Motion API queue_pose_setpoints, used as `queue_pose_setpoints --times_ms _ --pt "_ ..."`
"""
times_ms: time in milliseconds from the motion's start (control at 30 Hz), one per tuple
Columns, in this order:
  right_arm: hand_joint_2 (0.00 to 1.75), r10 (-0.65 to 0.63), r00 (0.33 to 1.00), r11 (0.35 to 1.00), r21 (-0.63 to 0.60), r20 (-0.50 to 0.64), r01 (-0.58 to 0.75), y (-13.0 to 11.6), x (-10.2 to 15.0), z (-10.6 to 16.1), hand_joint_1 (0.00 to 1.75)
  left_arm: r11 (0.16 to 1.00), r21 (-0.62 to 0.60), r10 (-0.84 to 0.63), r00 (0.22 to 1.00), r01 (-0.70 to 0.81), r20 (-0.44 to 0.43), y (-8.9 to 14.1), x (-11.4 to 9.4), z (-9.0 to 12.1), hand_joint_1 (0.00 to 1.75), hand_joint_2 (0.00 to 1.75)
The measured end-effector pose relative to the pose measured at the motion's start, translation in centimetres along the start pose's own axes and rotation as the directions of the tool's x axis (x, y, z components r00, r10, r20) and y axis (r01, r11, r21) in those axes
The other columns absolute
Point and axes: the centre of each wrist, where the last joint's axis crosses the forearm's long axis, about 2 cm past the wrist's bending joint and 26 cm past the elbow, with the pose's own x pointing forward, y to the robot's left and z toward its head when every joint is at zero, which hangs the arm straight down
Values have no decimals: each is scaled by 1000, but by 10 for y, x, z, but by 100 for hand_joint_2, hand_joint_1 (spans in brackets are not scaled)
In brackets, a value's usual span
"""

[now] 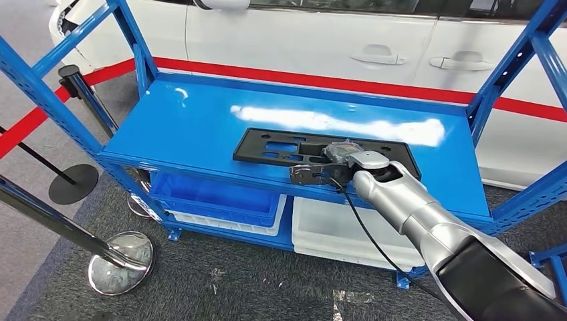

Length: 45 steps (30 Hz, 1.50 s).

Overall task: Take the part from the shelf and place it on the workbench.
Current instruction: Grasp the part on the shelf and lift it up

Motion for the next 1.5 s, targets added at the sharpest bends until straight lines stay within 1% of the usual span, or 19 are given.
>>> queue_pose_setpoints --times_ms 500,567,633,700,767,867,967,1033,1100,1167,1267,1400,1500 --pt "175 9 1000 999 -43 -11 -9 -5 -10 3 175 1000 -8 -7 1000 7 -2 0 0 0 0 0" --pt "175 25 1000 996 -85 -7 -25 -7 -10 3 175 1000 -13 -8 1000 8 -4 0 0 0 0 0" --pt "175 70 998 983 -172 -10 -70 -10 -9 4 175 1000 -20 -12 1000 12 -6 0 0 0 0 0" --pt "175 144 989 947 -285 -29 -146 -18 -5 6 175 1000 -24 -16 1000 16 -7 0 0 0 0 0" --pt "175 208 977 904 -370 -52 -212 -32 1 10 175 999 -25 -20 1000 20 -8 -1 -1 0 0 0" --pt "175 253 966 869 -425 -55 -252 -49 9 16 175 999 -26 -23 1000 23 -7 -1 0 0 0 0" --pt "175 273 961 859 -439 -46 -265 -50 13 17 175 999 -26 -24 1000 24 -6 -1 0 0 0 0" --pt "175 283 958 850 -453 -39 -269 -50 15 18 175 999 -28 -25 1000 25 -7 -1 0 0 0 87" --pt "175 304 952 826 -490 -30 -279 -53 17 20 175 999 -33 -27 1000 27 -5 -1 -1 0 0 175" --pt "175 343 939 789 -537 -18 -298 -62 23 25 175 998 -43 -35 999 35 3 -1 -2 0 0 175" --pt "175 407 914 740 -590 8 -324 -95 40 44 175 997 -65 -50 998 51 23 -2 -2 0 0 175" --pt "175 468 882 666 -676 49 -316 -145 67 82 175 994 -80 -68 997 71 35 -2 -2 0 0 175" --pt "175 510 857 598 -745 71 -295 -176 83 114 175 994 -82 -74 997 77 35 -2 -3 0 0 175"
